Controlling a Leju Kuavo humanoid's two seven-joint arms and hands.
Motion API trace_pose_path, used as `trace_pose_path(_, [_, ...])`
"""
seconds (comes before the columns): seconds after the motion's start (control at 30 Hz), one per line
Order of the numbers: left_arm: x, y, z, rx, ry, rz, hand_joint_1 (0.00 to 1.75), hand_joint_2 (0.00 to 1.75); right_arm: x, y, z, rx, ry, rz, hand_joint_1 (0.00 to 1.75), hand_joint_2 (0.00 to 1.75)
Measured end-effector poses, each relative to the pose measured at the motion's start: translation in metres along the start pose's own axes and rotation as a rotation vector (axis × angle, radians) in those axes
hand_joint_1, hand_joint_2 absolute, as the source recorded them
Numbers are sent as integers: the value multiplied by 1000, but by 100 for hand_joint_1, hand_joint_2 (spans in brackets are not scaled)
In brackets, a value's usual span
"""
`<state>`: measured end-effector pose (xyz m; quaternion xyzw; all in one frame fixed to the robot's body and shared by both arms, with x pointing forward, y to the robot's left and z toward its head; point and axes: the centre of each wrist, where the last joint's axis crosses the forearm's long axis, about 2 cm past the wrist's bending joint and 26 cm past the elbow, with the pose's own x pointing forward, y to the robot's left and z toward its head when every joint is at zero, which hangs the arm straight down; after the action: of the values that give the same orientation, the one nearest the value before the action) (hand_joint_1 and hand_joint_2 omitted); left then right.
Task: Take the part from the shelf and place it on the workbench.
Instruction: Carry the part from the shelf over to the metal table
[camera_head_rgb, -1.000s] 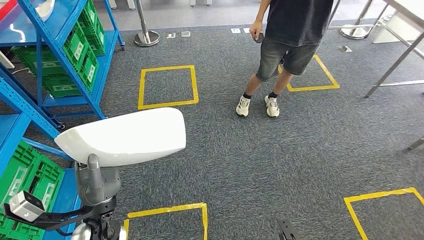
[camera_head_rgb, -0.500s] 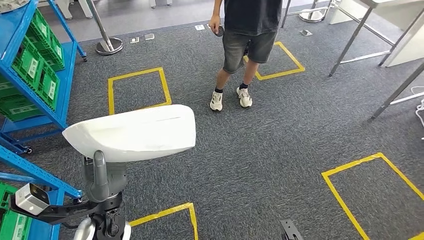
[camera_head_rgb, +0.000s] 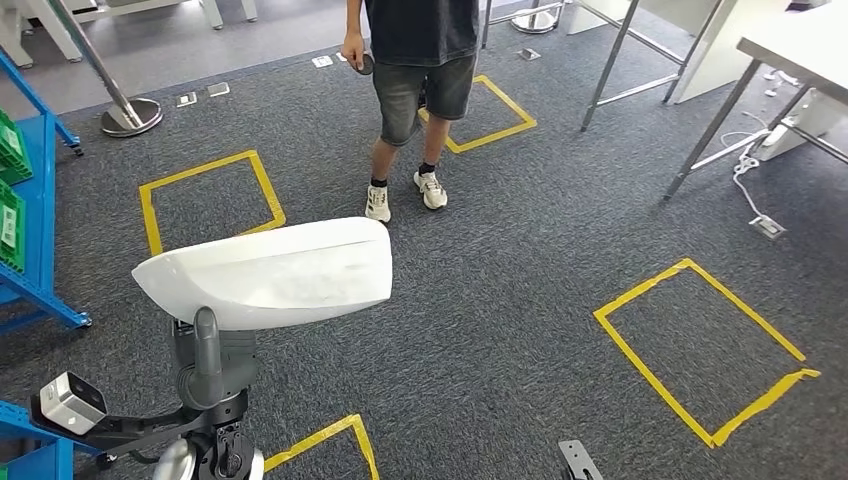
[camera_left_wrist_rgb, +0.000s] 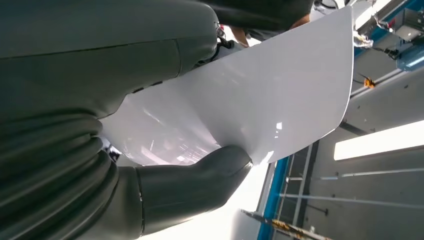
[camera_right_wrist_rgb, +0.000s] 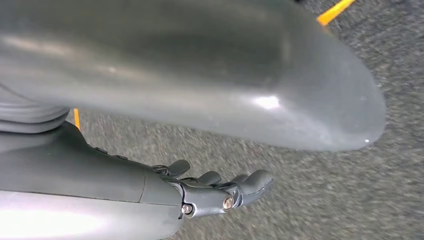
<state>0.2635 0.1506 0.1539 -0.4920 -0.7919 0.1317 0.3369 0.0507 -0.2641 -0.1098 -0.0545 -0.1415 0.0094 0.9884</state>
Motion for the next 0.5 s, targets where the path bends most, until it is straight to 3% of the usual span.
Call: trace_pose_path(0.5, [-1, 1, -1, 16, 16, -35, 175, 175, 1, 1, 0, -4, 4, 2, 0, 0])
